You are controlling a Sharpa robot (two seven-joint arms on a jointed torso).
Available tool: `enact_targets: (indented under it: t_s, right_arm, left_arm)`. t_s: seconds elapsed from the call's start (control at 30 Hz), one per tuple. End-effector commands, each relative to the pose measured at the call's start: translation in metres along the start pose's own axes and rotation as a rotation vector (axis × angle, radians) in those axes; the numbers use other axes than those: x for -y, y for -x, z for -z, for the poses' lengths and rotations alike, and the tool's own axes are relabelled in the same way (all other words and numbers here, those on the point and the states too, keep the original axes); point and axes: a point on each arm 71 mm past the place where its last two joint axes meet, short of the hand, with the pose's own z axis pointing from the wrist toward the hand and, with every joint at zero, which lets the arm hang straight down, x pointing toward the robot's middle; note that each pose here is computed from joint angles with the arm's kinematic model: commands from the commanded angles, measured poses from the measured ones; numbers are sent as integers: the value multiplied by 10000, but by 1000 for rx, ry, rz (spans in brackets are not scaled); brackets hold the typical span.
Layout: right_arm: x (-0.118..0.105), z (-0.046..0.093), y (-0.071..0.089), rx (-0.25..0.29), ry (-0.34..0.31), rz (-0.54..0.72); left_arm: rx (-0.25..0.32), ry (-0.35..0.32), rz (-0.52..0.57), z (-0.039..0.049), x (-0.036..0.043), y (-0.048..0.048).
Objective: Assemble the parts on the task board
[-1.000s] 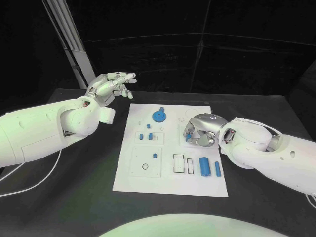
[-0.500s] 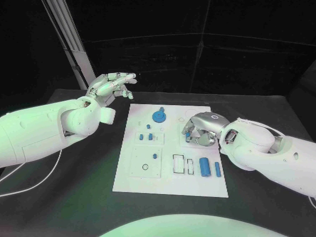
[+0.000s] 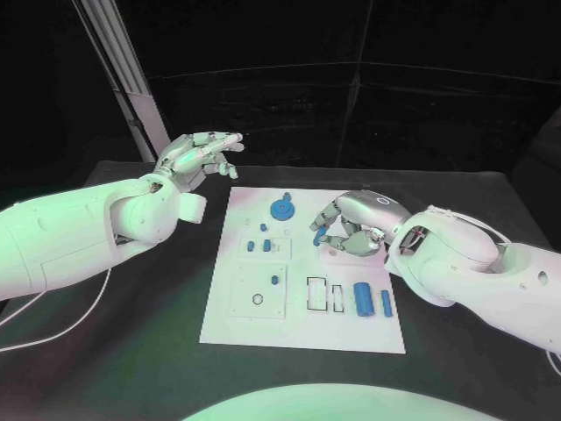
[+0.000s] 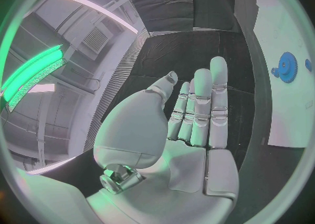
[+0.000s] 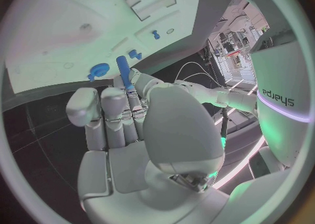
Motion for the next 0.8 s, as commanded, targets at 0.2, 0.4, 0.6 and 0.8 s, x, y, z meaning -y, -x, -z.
enact_targets:
  t_s: [0.2,0.4,0.6,0.8]
  right_arm:
    - [-278,-143,-34,22,131,-139]
    - [-482,-265,-219,-23,204,-171]
    - [-648,-350,-494,-88,255,-178]
    - [-680,-385,-687,-148,265,-161]
  left_arm:
    - [-13,-7,3,-22,3,-45]
    - [-19,-8,5,-32,-1,-71]
    - [-25,-8,8,-40,-5,-99]
    - [-26,-9,8,-40,-4,-102]
